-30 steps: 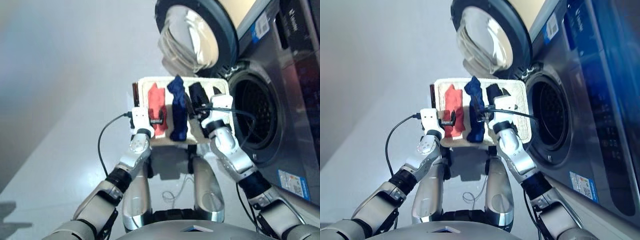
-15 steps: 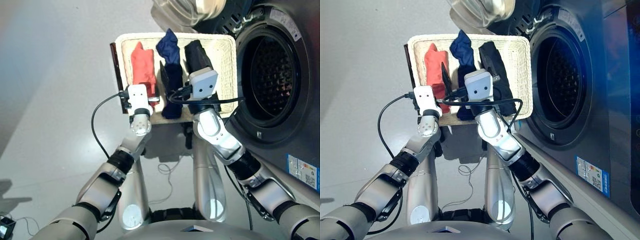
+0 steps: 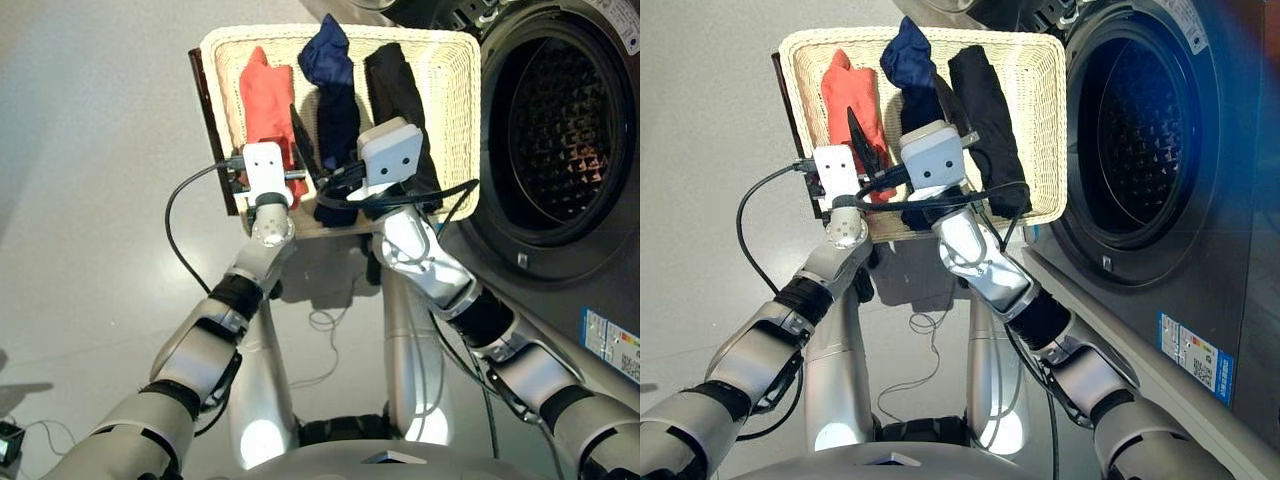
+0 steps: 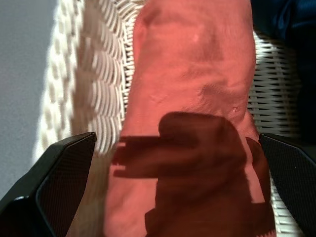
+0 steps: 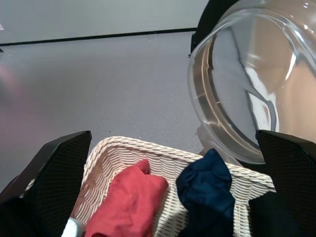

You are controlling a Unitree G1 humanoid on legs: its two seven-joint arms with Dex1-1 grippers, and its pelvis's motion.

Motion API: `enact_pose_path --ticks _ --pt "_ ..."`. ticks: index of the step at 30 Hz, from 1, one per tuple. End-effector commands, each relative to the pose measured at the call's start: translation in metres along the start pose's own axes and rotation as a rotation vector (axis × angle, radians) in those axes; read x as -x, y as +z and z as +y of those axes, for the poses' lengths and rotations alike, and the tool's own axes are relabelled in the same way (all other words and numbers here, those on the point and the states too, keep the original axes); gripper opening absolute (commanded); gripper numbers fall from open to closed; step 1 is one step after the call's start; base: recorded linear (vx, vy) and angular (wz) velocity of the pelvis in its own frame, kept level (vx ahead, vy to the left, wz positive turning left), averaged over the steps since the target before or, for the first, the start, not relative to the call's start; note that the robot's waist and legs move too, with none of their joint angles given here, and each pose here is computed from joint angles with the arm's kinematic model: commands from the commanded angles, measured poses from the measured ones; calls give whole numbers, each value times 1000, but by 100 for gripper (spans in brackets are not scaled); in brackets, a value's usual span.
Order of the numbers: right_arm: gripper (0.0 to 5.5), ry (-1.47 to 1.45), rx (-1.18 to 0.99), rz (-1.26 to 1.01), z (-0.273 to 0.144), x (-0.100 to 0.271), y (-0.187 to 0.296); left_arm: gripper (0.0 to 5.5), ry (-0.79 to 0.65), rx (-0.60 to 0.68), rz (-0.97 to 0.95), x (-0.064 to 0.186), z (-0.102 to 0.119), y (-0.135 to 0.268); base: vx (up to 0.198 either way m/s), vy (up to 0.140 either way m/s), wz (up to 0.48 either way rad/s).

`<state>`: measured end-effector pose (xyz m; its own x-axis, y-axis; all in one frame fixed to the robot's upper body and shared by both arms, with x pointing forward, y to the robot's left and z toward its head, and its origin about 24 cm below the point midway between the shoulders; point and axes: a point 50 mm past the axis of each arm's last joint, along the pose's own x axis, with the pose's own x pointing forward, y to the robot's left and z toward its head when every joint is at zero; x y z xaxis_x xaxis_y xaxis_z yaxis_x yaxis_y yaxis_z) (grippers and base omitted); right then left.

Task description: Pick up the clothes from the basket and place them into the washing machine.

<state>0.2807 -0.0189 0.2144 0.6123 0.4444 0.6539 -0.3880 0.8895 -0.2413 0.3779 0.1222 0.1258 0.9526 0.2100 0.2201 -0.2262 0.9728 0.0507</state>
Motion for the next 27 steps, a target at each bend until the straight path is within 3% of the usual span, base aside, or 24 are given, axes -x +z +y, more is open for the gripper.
enact_pose_path --ticks 1,21,23,25,26,27 --pt "550 55 -121 -248 18 -7 47 550 -5 17 -65 -8 -8 18 0 0 0" --pt "550 136 -238 -201 19 1 45 550 3 17 16 -19 -5 13 0 0 0" --pt "550 140 -256 -199 18 1 45 440 1 15 27 -20 -4 12 0 0 0" --pt "550 146 -263 -198 18 1 46 205 -2 7 23 -22 -4 13 0 0 0" --pt "550 147 -263 -199 18 1 46 0 -1 6 20 -22 -3 15 0 0 0" --pt "550 149 -266 -199 18 1 46 0 -5 7 22 -22 -4 14 0 0 0"
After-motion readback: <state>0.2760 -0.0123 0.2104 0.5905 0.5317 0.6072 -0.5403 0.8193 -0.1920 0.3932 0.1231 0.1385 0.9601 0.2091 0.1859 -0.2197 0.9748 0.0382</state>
